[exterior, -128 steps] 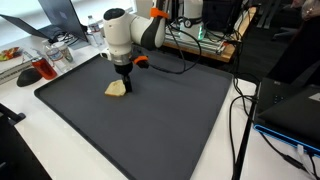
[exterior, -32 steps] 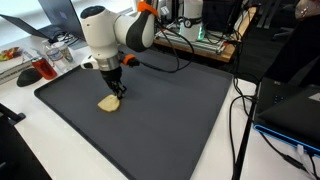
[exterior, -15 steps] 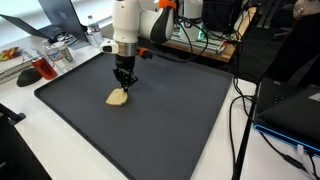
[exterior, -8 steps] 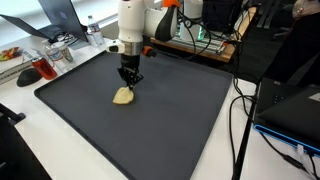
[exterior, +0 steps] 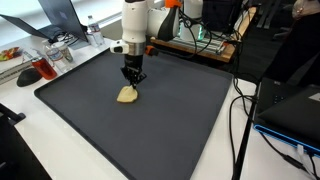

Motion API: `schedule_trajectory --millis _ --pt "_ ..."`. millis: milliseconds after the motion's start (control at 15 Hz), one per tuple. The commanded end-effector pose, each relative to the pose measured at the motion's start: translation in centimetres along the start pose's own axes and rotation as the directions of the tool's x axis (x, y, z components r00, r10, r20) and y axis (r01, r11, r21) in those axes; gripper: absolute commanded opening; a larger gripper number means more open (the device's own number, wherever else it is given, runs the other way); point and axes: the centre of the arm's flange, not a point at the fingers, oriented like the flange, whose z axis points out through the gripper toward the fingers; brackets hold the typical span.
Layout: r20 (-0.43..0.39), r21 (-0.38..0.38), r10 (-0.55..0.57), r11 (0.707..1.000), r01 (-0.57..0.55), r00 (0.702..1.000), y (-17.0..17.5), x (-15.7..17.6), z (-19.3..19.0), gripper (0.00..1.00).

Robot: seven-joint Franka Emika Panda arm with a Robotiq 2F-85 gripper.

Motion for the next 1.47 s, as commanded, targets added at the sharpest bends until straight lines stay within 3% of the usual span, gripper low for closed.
schedule_trajectory --millis 0,67,133,267,533,800,1067,1400 --pt "-0.006 -0.008 -0.034 0.999 0.034 0.999 0.0 -0.7 -1.2 0.02" --pt "-0.008 -0.005 -0.038 0.999 0.038 0.999 0.0 -0.7 -1.3 0.02" --pt "0.000 0.008 -0.043 0.999 0.043 0.999 -0.1 -0.7 -1.5 0.34" --pt "0.005 0.007 -0.062 0.998 0.062 0.998 -0.2 -0.5 -1.9 0.40" --pt "0.011 0.050 -0.094 0.994 0.094 0.995 -0.3 0.2 -4.0 0.69" --pt "0.072 0.102 -0.135 0.987 0.127 0.988 -0.5 0.8 -6.3 0.97" --pt "0.178 0.169 -0.136 0.980 0.106 0.974 -0.7 1.7 -8.2 1.00" --pt "0.321 0.150 -0.092 0.988 0.045 0.942 -1.5 3.7 -8.9 1.00"
